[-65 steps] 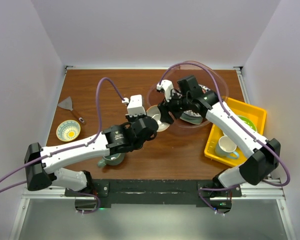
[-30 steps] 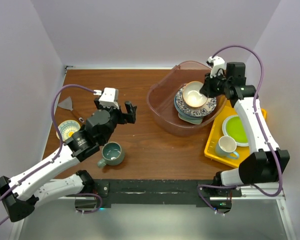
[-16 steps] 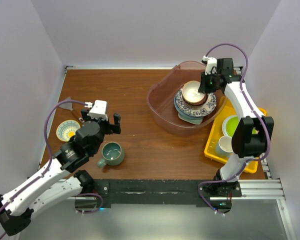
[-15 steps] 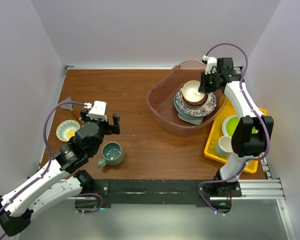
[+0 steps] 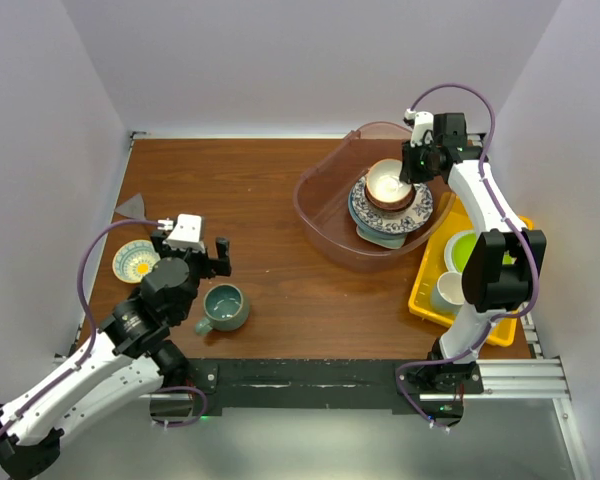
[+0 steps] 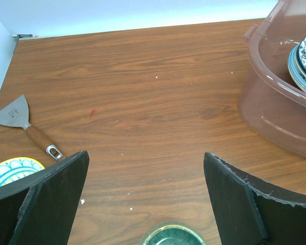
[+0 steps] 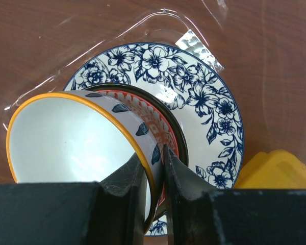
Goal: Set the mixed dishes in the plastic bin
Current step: Place the bowl in the plastic bin, then pick up the bowl from the center of the board.
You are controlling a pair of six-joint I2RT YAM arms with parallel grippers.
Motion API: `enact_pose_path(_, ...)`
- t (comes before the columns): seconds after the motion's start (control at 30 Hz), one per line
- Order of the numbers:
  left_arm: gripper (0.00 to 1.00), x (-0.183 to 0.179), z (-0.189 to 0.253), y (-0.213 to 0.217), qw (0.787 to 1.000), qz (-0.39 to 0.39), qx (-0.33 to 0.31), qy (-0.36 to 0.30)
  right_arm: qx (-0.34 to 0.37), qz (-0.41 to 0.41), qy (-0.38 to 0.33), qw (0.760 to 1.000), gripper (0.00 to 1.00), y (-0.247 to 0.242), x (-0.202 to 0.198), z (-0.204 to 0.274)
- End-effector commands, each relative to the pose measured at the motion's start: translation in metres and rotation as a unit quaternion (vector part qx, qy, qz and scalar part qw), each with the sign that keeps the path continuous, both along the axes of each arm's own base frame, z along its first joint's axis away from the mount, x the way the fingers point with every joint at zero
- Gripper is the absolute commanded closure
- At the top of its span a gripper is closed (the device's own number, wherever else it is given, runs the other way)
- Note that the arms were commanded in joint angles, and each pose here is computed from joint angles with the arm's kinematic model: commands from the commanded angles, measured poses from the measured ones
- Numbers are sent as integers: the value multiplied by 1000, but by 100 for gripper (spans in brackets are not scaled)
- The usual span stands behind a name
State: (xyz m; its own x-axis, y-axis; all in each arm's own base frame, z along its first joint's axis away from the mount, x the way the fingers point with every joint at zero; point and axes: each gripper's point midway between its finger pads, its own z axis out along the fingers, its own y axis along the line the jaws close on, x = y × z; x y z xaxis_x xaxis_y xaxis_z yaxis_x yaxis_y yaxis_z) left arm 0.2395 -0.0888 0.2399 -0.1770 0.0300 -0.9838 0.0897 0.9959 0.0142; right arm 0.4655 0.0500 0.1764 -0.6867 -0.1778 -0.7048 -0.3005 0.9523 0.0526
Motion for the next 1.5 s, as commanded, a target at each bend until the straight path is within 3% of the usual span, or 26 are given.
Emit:
enact_pose_path(0.0,0,0,7,5,1000,11,-12,-16,-4,6,-37,999,77,-1,12,22)
enact_pose_path(0.33,0,0,6,3,1000,7,-12,-12,-6,8,-39,999,61,-2,7,26)
enact_pose_path(0.7,0,-1,7,5,1000,8,-15,-15,-32,10,-101,994,28,-10,-15,77)
enact_pose_path(0.9,0,-2,7,4,1000,7,-17,-15,7,77,-145,986,2,13,-61,98)
enact_pose_path(1.2,0,1,-1,2,1000,9,-7,-6,70,166,-201,963,2,42,-123,102)
enact_pose_path(1.47,0,3,-7,6,1000,28,-10,-3,134,204,-211,947,2,53,-148,90)
